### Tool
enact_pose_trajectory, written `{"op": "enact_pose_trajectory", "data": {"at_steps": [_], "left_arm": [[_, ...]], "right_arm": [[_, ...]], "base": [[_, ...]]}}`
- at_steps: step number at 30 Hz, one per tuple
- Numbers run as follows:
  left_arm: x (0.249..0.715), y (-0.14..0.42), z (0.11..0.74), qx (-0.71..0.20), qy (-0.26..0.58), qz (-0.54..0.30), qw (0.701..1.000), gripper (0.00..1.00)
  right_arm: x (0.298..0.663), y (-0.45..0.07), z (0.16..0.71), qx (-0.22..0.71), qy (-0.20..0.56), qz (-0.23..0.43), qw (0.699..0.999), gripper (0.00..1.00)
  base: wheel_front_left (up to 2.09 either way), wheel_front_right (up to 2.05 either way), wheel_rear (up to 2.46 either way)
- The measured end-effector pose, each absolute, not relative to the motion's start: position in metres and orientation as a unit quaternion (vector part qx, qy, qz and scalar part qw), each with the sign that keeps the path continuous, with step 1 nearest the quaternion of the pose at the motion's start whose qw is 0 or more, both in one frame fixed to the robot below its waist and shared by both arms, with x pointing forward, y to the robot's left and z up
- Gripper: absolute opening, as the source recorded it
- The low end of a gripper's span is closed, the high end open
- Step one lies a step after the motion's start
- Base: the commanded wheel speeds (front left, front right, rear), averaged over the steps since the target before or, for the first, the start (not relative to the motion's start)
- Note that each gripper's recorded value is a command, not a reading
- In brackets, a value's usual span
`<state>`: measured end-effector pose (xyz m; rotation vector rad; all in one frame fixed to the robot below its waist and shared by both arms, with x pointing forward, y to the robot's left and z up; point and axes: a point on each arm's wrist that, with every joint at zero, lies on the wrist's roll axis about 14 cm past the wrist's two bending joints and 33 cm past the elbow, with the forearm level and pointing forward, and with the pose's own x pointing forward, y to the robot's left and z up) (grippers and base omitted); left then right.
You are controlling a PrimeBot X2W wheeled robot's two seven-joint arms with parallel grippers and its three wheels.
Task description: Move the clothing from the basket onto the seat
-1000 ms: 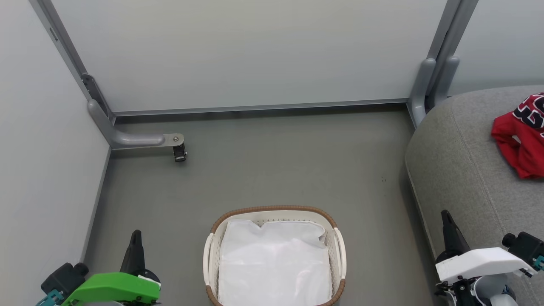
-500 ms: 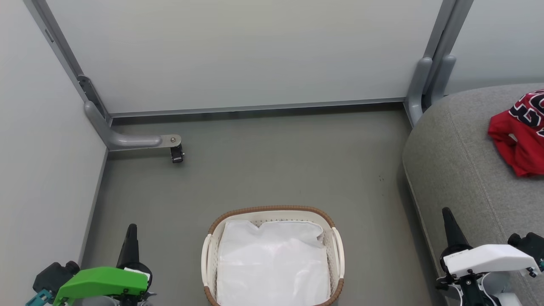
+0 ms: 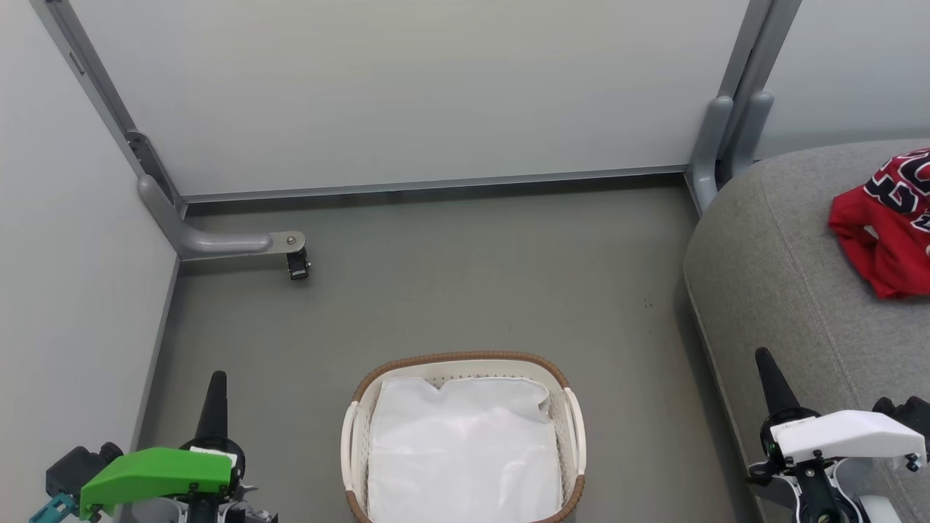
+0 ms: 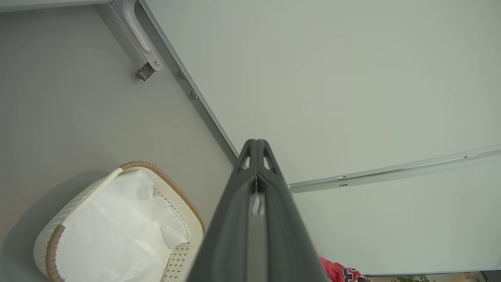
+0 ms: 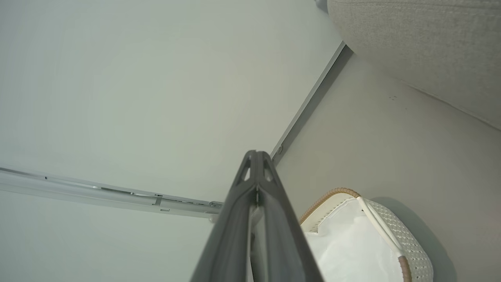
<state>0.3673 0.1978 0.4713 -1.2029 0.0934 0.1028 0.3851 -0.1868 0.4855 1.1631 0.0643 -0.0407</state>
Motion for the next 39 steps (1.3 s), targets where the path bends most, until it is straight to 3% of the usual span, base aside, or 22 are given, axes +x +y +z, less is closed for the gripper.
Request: {"op": "enact_pose_trajectory", "data": {"at_steps": [39], "left_arm": [[0.383, 0.200, 0.495, -0.677, 0.015, 0.017, 0.736, 0.00]], "right_arm": [[0.387, -0.196, 0.498, 0.675, 0.012, -0.010, 0.738, 0.00]], "base": [[0.00, 0.00, 0.00]]}}
